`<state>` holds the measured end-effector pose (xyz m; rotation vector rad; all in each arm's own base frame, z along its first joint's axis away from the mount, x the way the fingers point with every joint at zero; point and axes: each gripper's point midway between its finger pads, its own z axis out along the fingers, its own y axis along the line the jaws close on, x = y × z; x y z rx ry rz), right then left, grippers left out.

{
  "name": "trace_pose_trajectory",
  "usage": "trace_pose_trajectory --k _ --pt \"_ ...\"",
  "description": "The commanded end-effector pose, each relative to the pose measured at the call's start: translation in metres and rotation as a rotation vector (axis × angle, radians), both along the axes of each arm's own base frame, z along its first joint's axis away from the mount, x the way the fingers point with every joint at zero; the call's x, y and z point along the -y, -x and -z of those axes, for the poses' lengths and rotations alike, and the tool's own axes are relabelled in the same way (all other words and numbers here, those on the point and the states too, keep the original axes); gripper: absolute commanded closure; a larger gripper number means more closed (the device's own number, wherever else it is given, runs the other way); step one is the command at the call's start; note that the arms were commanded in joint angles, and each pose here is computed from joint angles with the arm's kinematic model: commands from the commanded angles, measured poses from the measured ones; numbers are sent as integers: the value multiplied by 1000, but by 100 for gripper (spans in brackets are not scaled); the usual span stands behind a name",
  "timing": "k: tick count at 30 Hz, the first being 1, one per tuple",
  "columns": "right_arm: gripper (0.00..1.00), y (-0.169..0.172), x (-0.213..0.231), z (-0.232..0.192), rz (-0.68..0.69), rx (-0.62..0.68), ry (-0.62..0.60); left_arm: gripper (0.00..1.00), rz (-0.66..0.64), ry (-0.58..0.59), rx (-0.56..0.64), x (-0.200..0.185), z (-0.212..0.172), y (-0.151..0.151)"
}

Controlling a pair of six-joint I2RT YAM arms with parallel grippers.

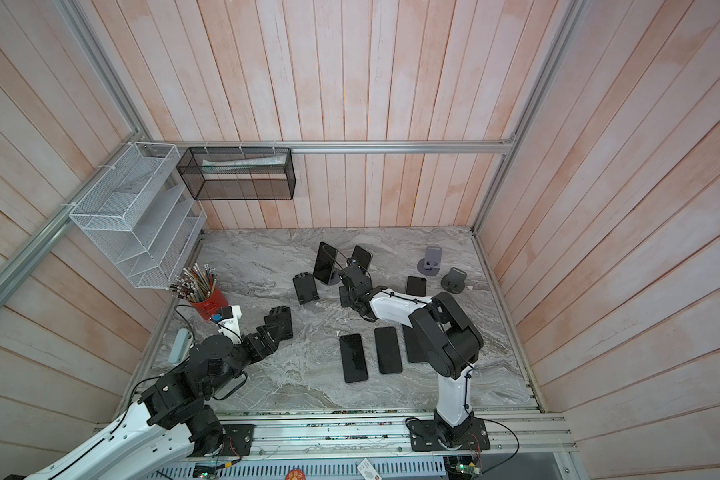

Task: Remove the phone from the phone stand
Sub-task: 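Close the right gripper on the top edge of the black phone on its stand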

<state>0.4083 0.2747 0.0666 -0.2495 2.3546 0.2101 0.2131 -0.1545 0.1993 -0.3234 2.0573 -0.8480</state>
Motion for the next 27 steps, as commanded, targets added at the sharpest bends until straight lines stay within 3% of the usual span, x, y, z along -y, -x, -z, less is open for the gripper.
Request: trace_pose_trajectory --k 1,27 --pt "100 -5 2 2 16 7 48 2 -3 -15 -5 -2 5 0" --pt "100 -7 20 4 62 22 148 2 7 -17 -12 4 7 -3"
